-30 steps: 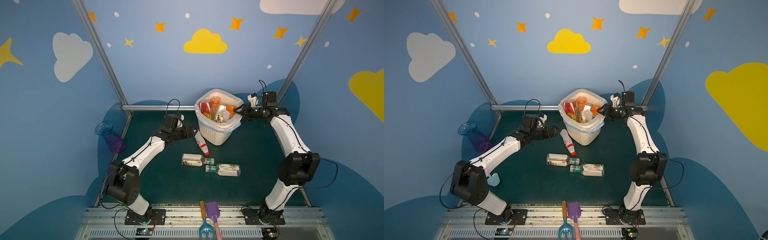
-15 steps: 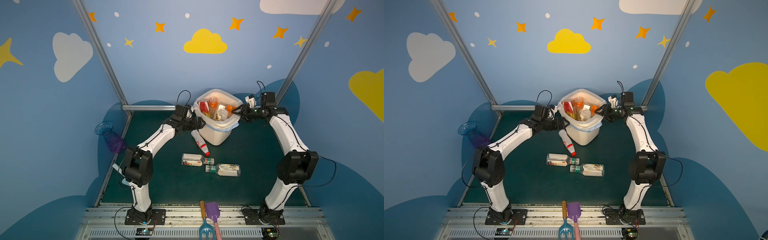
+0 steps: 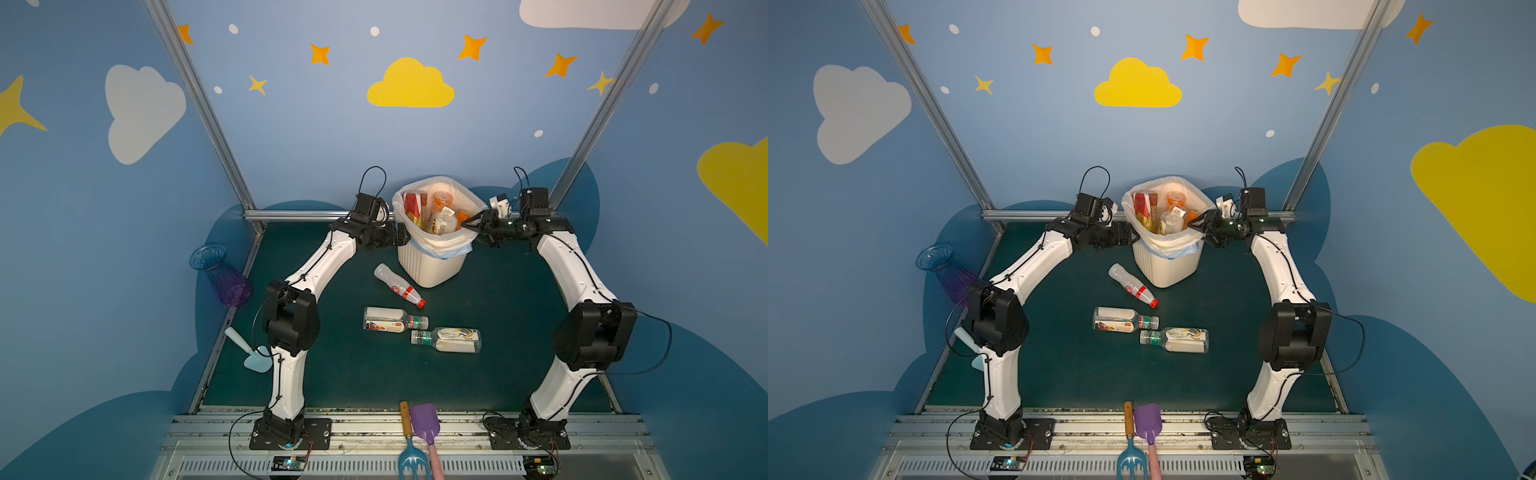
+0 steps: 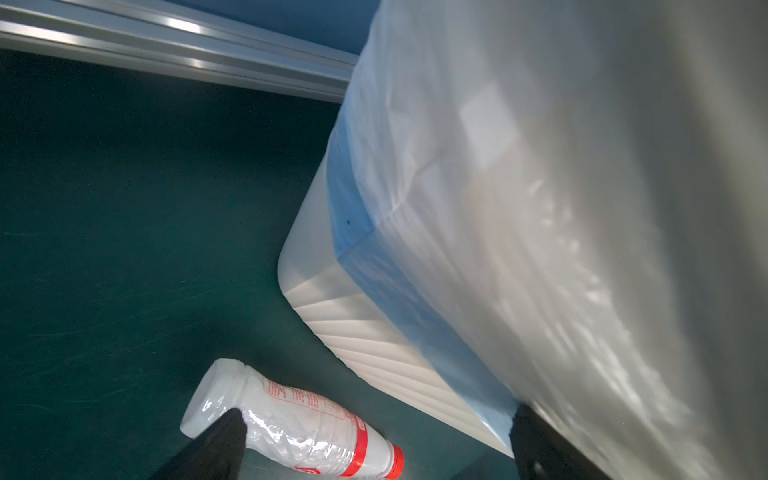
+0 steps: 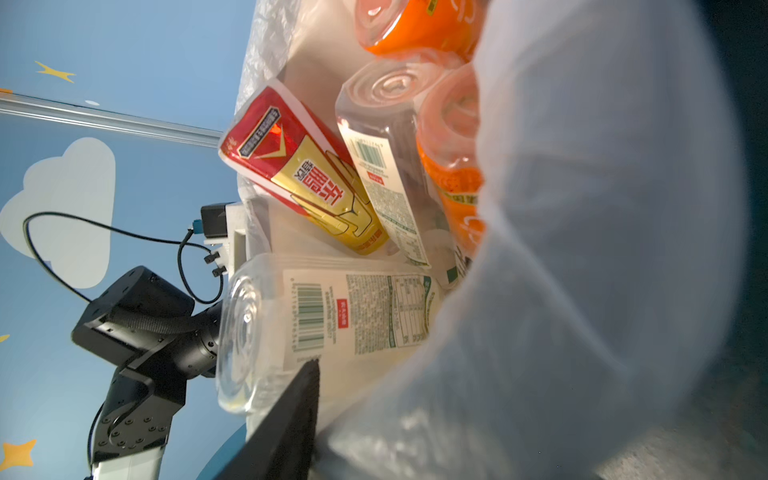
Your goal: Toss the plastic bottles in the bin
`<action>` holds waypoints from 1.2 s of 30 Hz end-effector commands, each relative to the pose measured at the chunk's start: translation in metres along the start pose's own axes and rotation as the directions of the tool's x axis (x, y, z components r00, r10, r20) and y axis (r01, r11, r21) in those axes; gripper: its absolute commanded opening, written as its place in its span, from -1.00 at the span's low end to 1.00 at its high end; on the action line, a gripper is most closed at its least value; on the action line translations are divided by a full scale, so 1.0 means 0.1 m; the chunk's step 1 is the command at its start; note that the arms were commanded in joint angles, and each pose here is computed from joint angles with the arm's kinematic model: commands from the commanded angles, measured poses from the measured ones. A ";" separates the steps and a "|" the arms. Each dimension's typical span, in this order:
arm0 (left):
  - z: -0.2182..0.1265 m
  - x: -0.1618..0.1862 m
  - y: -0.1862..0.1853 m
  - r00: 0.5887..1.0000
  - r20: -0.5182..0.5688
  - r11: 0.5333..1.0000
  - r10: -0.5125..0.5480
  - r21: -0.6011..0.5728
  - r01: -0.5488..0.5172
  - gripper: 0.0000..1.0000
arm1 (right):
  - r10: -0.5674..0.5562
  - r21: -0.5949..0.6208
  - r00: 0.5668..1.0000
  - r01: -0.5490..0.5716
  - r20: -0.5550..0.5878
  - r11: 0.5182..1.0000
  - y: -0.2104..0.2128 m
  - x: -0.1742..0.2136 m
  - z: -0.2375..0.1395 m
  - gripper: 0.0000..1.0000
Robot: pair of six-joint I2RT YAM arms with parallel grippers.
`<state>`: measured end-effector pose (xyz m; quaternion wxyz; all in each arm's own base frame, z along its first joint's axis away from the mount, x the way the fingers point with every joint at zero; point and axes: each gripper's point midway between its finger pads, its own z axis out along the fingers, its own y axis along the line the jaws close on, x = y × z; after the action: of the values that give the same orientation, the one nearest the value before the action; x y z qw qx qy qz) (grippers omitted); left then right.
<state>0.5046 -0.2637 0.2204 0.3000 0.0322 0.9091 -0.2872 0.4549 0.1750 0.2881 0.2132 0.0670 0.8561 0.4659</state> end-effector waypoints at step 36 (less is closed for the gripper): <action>-0.66 0.03 0.41 0.992 0.119 0.998 -0.046 -0.035 0.051 1.00 | -0.363 -0.033 0.927 0.362 -0.096 0.932 0.42 1.30 -0.44 0.55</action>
<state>0.4819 -0.2074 0.2039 0.3001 -0.0087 0.9154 -0.2680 0.3342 0.2122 0.3016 0.2236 -0.0822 0.8563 0.4584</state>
